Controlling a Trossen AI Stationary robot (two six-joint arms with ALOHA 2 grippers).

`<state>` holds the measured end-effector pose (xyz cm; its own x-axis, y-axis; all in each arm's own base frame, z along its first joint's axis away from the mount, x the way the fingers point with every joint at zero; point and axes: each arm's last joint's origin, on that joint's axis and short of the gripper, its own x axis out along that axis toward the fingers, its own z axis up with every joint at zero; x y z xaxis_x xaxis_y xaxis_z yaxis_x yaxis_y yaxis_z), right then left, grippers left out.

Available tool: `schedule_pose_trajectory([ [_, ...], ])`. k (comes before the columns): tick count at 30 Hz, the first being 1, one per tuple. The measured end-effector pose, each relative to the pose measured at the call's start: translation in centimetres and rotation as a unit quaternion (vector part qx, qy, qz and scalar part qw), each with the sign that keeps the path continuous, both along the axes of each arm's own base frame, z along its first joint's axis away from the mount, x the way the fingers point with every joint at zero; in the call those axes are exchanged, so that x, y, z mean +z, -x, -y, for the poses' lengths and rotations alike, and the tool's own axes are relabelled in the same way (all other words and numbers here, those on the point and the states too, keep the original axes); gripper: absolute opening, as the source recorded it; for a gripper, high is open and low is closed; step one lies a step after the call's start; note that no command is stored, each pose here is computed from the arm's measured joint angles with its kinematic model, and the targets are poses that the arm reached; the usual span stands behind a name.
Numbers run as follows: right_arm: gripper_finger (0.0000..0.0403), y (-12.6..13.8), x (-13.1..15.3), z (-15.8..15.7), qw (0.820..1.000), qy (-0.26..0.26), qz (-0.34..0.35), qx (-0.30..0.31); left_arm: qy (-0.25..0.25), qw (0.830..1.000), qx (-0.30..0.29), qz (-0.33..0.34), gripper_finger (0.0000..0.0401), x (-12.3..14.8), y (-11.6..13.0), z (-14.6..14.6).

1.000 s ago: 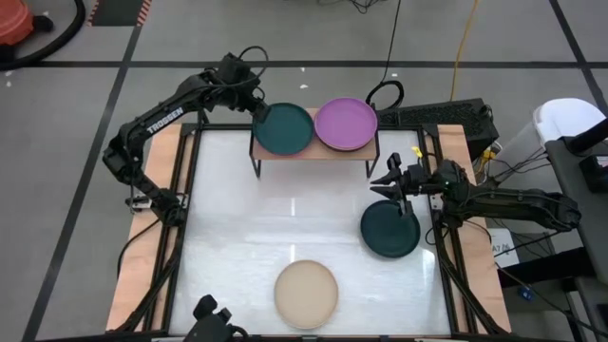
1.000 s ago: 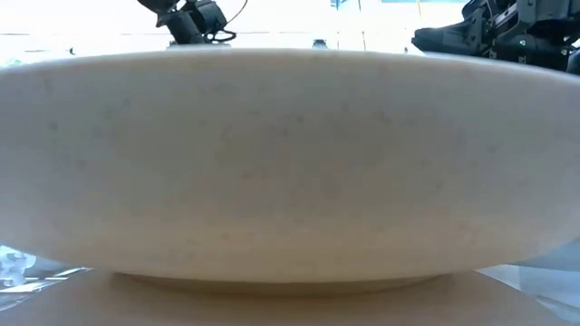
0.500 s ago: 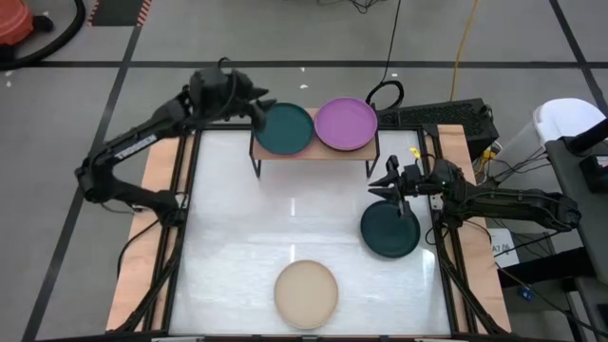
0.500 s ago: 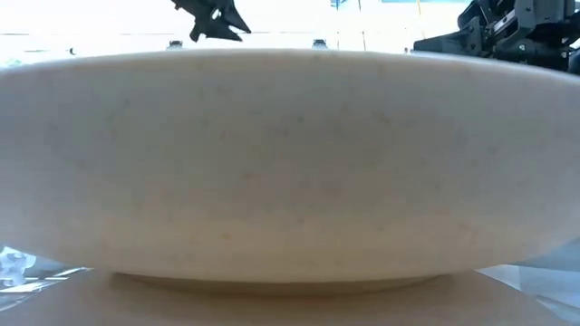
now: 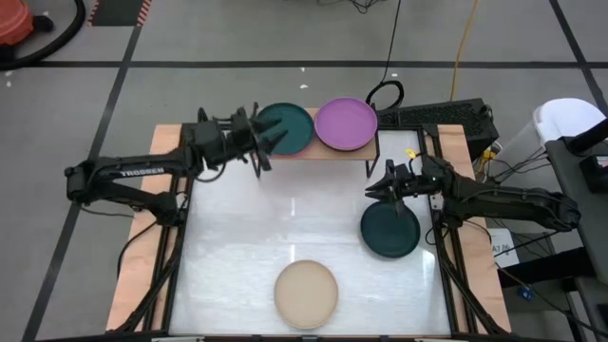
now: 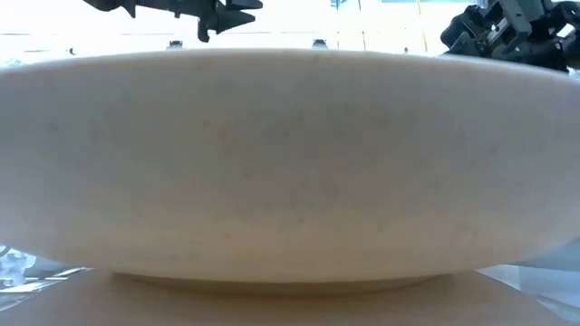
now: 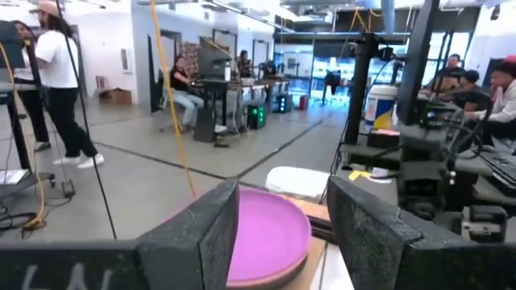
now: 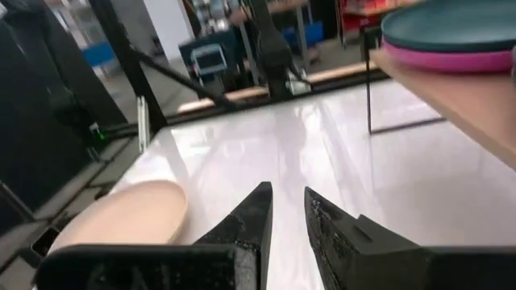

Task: Place and stack plates onto a shelf
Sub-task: Stack the dark green plate on top of the dark green plate on the shelf

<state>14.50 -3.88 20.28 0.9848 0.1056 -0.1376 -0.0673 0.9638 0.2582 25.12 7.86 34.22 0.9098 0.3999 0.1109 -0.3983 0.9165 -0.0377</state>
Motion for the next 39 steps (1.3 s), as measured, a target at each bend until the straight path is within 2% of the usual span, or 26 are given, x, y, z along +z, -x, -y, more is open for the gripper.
schedule_pose_trajectory([
  [5, 0.0061, -0.1, 1.5, 0.1, 0.999, 0.002, -0.048, -0.010, 0.017, 1.000, -0.016, -0.011, 0.0193, -3.2, -0.7, 1.7],
  [11, 0.0061, 0.2, 2.4, 0.5, 0.987, -0.001, -0.130, -0.094, 0.012, 0.999, -0.025, 0.016, 0.0193, -5.0, -1.4, 3.2],
  [14, 0.0061, 0.1, 2.4, 0.6, 0.983, -0.009, -0.156, -0.099, 0.001, 1.000, -0.024, 0.004, 0.0193, -5.7, -2.2, 3.5],
  [21, 0.0061, -0.4, 1.8, 1.0, 0.974, -0.064, -0.181, -0.119, -0.017, 1.000, -0.014, 0.007, 0.0193, -6.6, -3.1, 3.1],
  [27, 0.0061, -0.8, 0.9, 1.7, 0.964, -0.088, -0.209, -0.140, -0.033, 0.999, -0.001, 0.016, 0.0193, -6.4, -3.1, 2.5],
  [39, 0.0061, -0.3, -0.9, 2.0, 0.938, -0.106, -0.288, -0.162, -0.033, 0.999, 0.003, 0.018, 0.0193, -6.4, -3.1, 2.2],
])
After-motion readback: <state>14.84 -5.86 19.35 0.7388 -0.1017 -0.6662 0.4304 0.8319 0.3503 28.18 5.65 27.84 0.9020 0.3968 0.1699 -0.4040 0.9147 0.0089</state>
